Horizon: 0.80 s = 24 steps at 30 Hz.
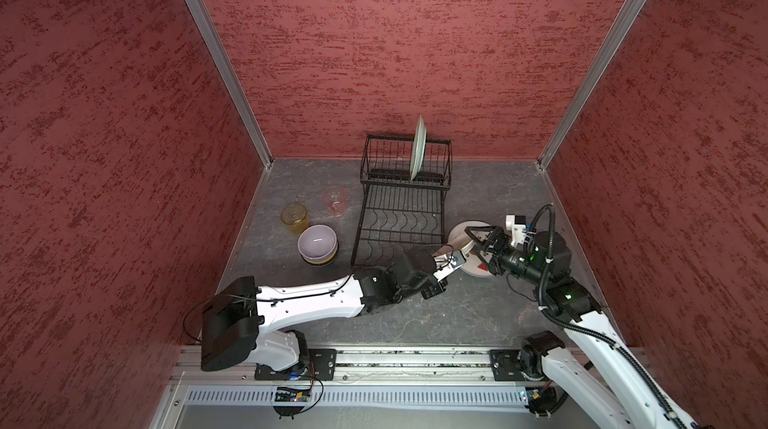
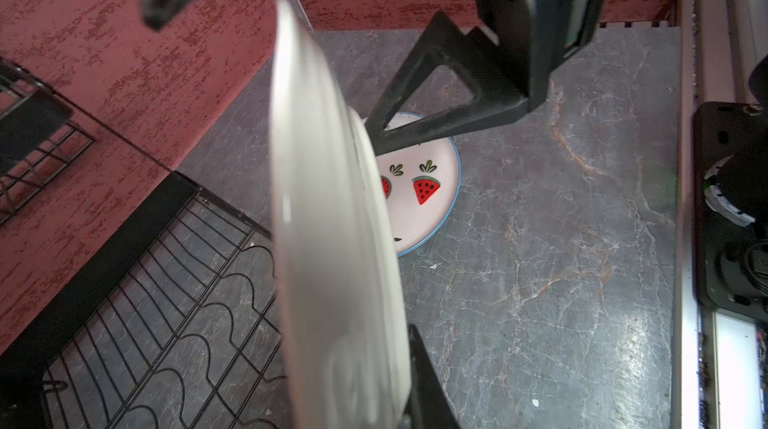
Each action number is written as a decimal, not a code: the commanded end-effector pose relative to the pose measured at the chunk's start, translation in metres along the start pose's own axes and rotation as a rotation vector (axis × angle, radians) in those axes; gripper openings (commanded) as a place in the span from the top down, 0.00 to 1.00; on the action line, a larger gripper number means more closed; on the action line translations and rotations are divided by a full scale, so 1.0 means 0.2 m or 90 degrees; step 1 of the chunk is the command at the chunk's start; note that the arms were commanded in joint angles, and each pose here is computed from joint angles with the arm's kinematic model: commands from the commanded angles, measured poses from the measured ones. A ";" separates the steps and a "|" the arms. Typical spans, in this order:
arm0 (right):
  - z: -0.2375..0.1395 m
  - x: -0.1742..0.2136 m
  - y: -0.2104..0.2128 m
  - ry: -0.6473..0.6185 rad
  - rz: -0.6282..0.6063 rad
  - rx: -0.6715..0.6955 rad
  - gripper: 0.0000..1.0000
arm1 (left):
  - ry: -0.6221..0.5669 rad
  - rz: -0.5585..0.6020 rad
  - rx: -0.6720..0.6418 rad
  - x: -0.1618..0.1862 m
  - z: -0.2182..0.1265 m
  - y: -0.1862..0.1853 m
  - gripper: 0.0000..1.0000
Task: Unload the mixed dishes from the dish rack
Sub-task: 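Close the right gripper on the white plate rim while the left gripper holds it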
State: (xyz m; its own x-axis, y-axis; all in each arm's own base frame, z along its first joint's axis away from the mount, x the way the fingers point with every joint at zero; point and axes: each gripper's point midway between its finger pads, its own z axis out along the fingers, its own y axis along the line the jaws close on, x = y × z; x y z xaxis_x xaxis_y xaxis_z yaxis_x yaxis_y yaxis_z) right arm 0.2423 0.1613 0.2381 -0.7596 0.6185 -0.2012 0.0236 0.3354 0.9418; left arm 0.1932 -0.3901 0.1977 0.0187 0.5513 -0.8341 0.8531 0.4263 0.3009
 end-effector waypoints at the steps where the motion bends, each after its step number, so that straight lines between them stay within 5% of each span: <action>1: 0.01 0.01 0.05 0.011 0.003 -0.026 0.02 | -0.126 0.019 -0.039 -0.33 -0.04 0.06 1.00; 10: -0.01 0.01 0.03 0.006 0.009 -0.007 0.25 | -0.095 0.118 -0.076 -0.32 0.09 -0.02 1.00; 24: 0.00 0.01 -0.01 0.006 0.011 0.018 0.79 | -0.097 0.144 -0.114 -0.27 0.10 -0.02 1.00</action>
State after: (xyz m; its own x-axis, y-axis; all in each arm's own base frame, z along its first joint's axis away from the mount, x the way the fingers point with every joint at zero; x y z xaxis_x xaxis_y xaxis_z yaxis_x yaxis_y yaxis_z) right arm 0.2300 0.1558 0.1971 -0.7514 0.6596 0.0182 0.2935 0.3094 0.9045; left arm 0.2121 -0.4104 0.1701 0.2574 0.7646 -0.5908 0.6769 0.2937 0.6750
